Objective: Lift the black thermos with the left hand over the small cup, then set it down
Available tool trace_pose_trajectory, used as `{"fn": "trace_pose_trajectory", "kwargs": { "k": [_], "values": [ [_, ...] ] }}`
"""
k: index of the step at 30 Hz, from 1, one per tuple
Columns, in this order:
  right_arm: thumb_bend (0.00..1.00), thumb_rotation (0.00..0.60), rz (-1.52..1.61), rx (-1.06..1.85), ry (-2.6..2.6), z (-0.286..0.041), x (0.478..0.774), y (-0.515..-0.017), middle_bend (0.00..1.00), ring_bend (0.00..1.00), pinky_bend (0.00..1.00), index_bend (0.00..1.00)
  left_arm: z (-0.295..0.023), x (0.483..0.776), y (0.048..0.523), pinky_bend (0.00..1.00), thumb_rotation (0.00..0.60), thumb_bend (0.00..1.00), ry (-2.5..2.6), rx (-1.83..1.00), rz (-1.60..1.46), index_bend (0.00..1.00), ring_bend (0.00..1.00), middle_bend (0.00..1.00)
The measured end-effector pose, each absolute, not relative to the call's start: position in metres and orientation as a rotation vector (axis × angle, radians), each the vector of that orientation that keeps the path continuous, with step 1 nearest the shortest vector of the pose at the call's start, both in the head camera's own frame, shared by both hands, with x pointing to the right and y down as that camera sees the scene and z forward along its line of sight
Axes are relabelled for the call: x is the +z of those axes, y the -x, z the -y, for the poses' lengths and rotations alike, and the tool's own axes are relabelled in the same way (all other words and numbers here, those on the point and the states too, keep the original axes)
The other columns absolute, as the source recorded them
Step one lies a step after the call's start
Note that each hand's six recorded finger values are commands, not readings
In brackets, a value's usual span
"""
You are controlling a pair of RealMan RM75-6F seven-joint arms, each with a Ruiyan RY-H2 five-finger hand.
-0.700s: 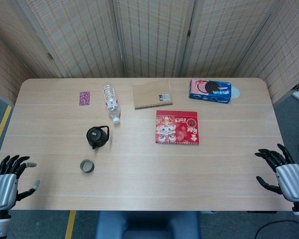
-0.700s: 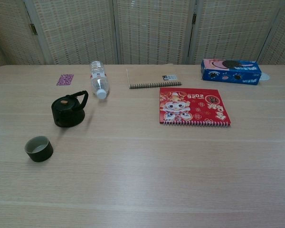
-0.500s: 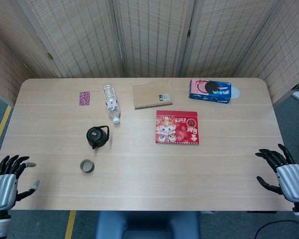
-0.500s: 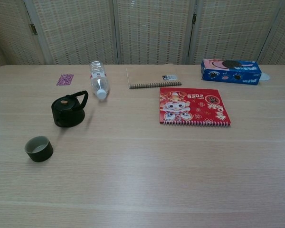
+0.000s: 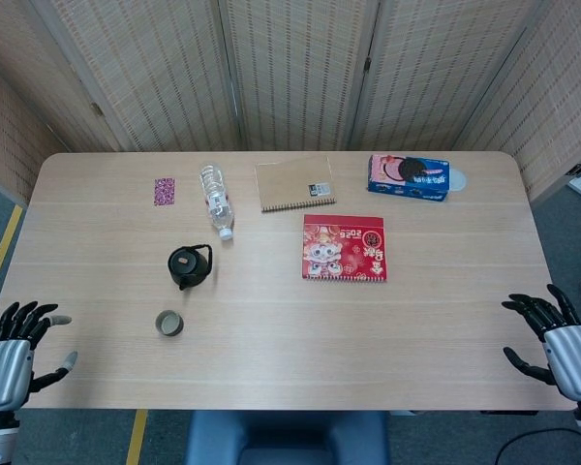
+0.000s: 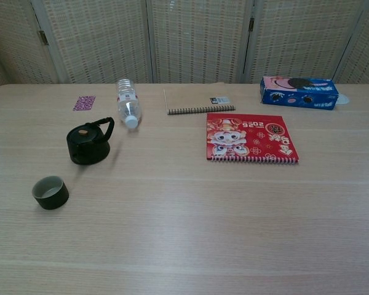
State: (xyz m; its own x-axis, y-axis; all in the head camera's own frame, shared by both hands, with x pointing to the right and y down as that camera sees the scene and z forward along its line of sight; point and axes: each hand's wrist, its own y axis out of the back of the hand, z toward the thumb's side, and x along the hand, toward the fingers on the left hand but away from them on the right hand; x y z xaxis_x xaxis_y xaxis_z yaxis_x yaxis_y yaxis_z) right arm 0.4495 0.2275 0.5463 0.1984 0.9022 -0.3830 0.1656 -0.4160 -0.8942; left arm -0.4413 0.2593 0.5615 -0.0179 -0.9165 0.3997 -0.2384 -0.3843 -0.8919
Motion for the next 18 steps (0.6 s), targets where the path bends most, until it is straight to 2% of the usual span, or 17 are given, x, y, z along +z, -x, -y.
{"fn": "trace_pose_trajectory", "kwargs": {
  "k": [11,18],
  "values": [
    [0.27,0.6,1.013,1.274,1.742,-0.23,0.544,-0.448,0.23,0.22,0.04,0.23,-0.251,0.569,0.435,0.0,0.6,0.32,1.738,-1.426,-1.169,0.36,0.15,0.24],
    [0.27,0.6,1.004,1.263,1.738,-0.228,0.541,-0.443,0.23,0.22,0.04,0.23,-0.234,0.575,0.416,0.0,0.6,0.32,1.865,-1.337,-1.07,0.35,0.14,0.24]
  ]
}}
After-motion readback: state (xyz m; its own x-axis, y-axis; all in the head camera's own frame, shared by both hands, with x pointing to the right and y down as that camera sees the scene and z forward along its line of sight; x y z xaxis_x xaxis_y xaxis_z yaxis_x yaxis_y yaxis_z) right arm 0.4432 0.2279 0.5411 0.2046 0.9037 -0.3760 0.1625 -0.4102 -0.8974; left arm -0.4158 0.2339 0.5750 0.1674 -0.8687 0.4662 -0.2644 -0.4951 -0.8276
